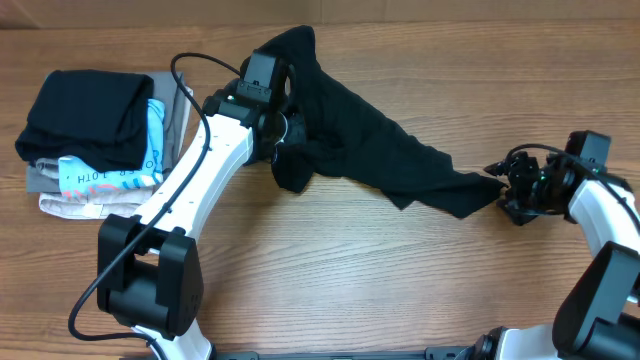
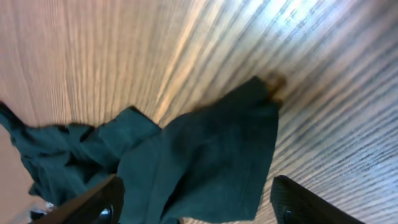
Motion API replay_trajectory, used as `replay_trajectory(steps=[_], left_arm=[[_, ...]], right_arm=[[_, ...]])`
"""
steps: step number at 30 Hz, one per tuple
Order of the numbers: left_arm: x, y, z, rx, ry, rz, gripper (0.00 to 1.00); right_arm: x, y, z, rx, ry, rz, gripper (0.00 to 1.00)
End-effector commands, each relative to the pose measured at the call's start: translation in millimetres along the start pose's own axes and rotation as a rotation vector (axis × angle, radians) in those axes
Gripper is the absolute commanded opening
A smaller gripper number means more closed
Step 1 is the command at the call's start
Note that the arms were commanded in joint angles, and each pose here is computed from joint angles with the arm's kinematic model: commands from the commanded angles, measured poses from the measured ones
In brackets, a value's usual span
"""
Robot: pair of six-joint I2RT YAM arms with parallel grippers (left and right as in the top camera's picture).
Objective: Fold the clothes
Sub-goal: 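Reach the right gripper to the shirt's right end and grasp it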
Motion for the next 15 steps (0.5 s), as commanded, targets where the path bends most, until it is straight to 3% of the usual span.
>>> replay_trajectory(steps=[1,11,15], left_arm=[[6,2,-6,-0.015,-0.025,0.001,0.14],[6,2,-6,-0.015,-0.025,0.000,0.14],[6,2,-7,-0.015,-0.025,0.000,0.14]], right_arm=[[-10,0,8,-0.064,0.008,-0.017,0.74],[-37,-4,3,-0.091,-0.003,0.018,0.64],[-46,-9,-2,-0.081,-0.019,0.035,0.49]])
Point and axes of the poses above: each gripper's point midway between its finger pads, its own x axis back along the fingers, its own y axis along the line the jaws close on, z = x × y, the point moved 5 cm from there along x, back along the fingers, and after that the axes turned 10 degrees about x, right-handed, at the moved point
